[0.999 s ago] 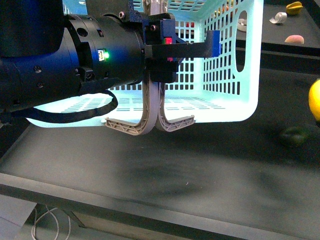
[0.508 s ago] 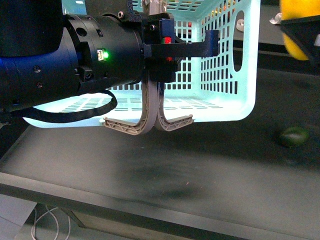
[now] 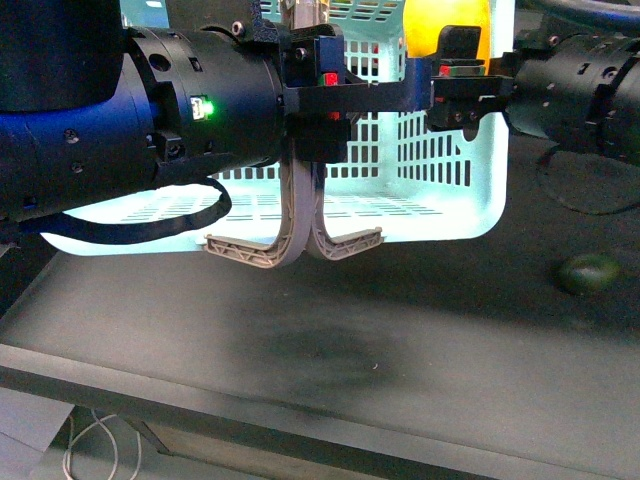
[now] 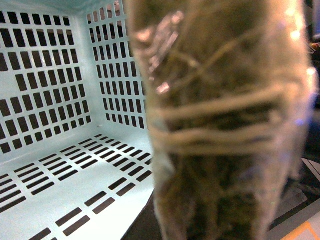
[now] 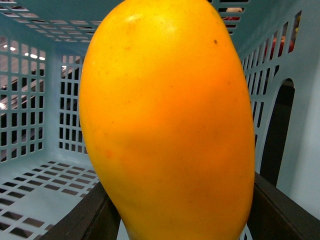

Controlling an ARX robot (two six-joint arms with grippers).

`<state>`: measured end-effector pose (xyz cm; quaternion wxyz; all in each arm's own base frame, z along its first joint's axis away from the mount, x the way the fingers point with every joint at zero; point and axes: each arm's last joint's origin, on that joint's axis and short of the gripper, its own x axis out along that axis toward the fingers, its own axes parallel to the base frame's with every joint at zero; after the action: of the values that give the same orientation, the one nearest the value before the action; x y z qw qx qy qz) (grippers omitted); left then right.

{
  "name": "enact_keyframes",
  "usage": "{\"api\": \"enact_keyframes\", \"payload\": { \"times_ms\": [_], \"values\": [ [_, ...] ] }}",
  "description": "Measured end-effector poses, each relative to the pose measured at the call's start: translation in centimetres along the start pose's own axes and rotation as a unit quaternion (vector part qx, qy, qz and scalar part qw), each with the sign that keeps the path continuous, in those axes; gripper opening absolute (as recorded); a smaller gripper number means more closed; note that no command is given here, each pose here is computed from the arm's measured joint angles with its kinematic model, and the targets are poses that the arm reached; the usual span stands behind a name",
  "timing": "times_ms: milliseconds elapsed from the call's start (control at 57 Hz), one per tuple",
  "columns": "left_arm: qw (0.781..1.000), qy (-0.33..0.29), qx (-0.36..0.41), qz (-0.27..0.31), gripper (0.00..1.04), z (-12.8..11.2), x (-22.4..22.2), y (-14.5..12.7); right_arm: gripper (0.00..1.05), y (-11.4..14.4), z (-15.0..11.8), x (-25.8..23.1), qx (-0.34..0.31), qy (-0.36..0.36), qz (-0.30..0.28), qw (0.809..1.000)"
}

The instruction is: Pick mango with right arm and hold basket with left

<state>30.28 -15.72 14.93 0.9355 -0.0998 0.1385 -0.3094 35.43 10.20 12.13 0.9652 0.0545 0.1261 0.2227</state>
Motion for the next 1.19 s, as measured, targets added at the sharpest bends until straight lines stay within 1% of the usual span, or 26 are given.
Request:
{"api": "enact_keyframes", "payload": {
  "times_ms": [245,316,333,421,438,473,543,561,631,719,824,876,1034,1192],
  "values": [
    [1.0,0.0,0.0,0.0,0.04,0.0,0.0,0.0,0.59,0.0,-0.4,1.7,0.015,0.005,-0.003,1.0],
    [1.0,0.0,0.0,0.0,0.04,0.0,0.0,0.0,0.67,0.0,-0.3,2.0,0.021,0.004,-0.001,1.0],
    [1.0,0.0,0.0,-0.001,0.04,0.0,0.0,0.0,0.71,0.1,-0.3,2.0,0.023,0.003,-0.001,1.0],
    [1.0,0.0,0.0,-0.001,0.04,0.0,0.0,0.0,0.8,0.2,-0.1,2.1,0.024,-0.002,0.001,1.0],
    [1.0,0.0,0.0,-0.001,0.04,0.0,0.0,0.0,0.83,0.2,0.0,2.1,0.024,-0.005,0.001,1.0],
    [1.0,0.0,0.0,-0.001,0.04,0.0,0.0,0.0,0.87,0.2,0.1,2.1,0.025,-0.008,0.001,1.0],
    [1.0,0.0,0.0,-0.001,0.04,0.0,0.0,0.0,0.97,0.3,0.3,2.1,0.03,-0.017,-0.002,0.999],
    [1.0,0.0,0.0,-0.001,0.04,0.0,0.0,0.0,0.98,0.3,0.3,2.1,0.031,-0.019,-0.003,0.999],
    [1.0,0.002,-0.003,0.0,0.04,-0.1,0.0,0.0,0.96,0.2,0.7,1.8,0.039,-0.032,-0.012,0.999],
    [1.0,0.004,-0.007,0.001,0.04,-0.3,0.1,0.1,0.96,0.3,1.3,0.6,0.043,-0.051,-0.025,0.997],
    [1.0,0.004,-0.005,0.005,0.04,-0.3,0.1,0.1,0.96,0.0,2.8,-3.1,0.056,-0.108,-0.058,0.991],
    [1.0,0.004,-0.004,0.005,0.04,-0.3,0.1,0.1,0.96,-0.2,3.1,-5.1,0.067,-0.128,-0.079,0.986],
    [1.0,0.004,-0.005,0.003,0.04,-0.3,0.1,0.1,0.96,-0.7,2.5,-10.3,0.089,-0.148,-0.12,0.978],
    [1.0,0.005,-0.005,0.001,0.04,-0.3,0.1,0.1,0.96,-0.6,1.4,-14.5,0.105,-0.155,-0.145,0.972]
  ]
}}
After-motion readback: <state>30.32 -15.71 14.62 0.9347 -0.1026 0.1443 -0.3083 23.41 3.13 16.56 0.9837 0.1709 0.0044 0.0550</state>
